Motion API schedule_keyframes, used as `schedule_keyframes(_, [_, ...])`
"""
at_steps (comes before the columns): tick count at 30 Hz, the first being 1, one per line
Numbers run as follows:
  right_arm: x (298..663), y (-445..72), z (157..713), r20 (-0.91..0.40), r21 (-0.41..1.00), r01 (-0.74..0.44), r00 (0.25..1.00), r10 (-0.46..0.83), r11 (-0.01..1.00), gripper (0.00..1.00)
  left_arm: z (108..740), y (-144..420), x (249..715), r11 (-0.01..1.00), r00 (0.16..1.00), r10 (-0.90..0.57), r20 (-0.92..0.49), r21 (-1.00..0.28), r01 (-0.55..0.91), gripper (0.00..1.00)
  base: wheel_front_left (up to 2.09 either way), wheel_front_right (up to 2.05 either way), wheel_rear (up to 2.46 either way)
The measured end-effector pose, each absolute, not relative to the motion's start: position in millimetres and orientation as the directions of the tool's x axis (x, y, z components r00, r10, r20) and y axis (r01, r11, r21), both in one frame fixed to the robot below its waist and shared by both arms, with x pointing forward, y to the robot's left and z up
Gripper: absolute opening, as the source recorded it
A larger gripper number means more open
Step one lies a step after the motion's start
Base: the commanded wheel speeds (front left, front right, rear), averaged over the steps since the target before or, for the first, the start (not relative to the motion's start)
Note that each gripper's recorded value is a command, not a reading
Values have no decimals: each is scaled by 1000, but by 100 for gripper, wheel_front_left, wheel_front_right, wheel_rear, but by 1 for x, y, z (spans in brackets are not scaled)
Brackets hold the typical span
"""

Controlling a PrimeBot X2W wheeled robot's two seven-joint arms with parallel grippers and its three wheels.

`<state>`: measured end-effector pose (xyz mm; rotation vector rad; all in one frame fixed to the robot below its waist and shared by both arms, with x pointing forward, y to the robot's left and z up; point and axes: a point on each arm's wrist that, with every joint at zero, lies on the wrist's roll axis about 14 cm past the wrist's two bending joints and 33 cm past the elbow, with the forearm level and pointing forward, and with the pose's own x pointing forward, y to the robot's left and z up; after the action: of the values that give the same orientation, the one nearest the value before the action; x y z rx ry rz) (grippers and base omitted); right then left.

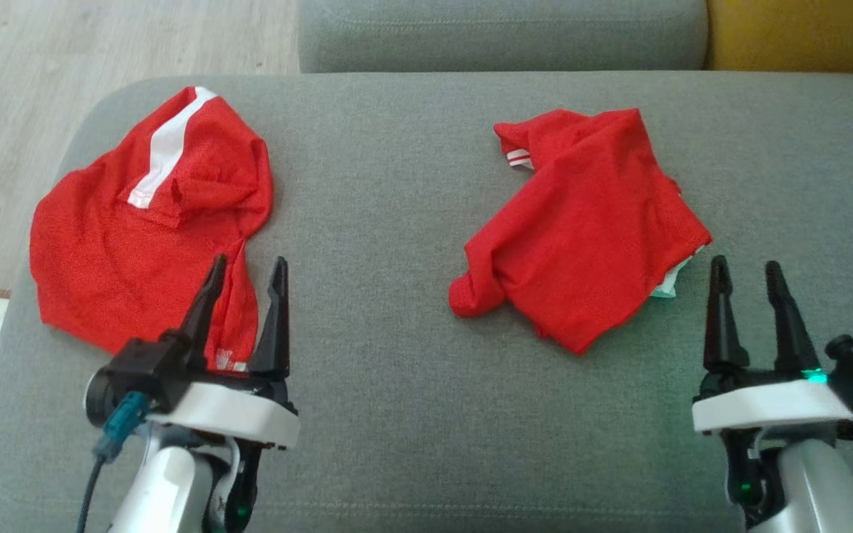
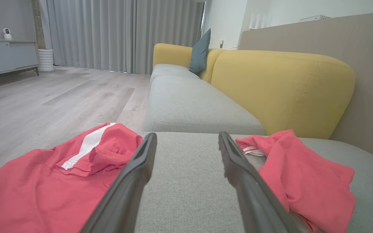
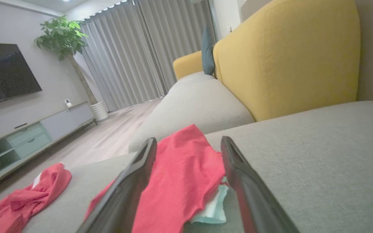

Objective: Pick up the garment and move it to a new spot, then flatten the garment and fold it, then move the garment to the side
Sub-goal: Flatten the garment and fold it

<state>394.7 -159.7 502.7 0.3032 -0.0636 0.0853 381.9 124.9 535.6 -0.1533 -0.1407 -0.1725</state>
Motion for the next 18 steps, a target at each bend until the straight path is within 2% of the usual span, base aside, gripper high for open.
schedule_keyframes(8, [424,-171,468,-39,303,-20,999,33,953,100,520,130,386,973,982,-150,114,-157,167,100,0,0,0])
schedule_keyframes(18, [467,-169,414,-231,386,92,973,0,918,100,497,137,397,976,988,-142,54,-159,149,100,0,0,0])
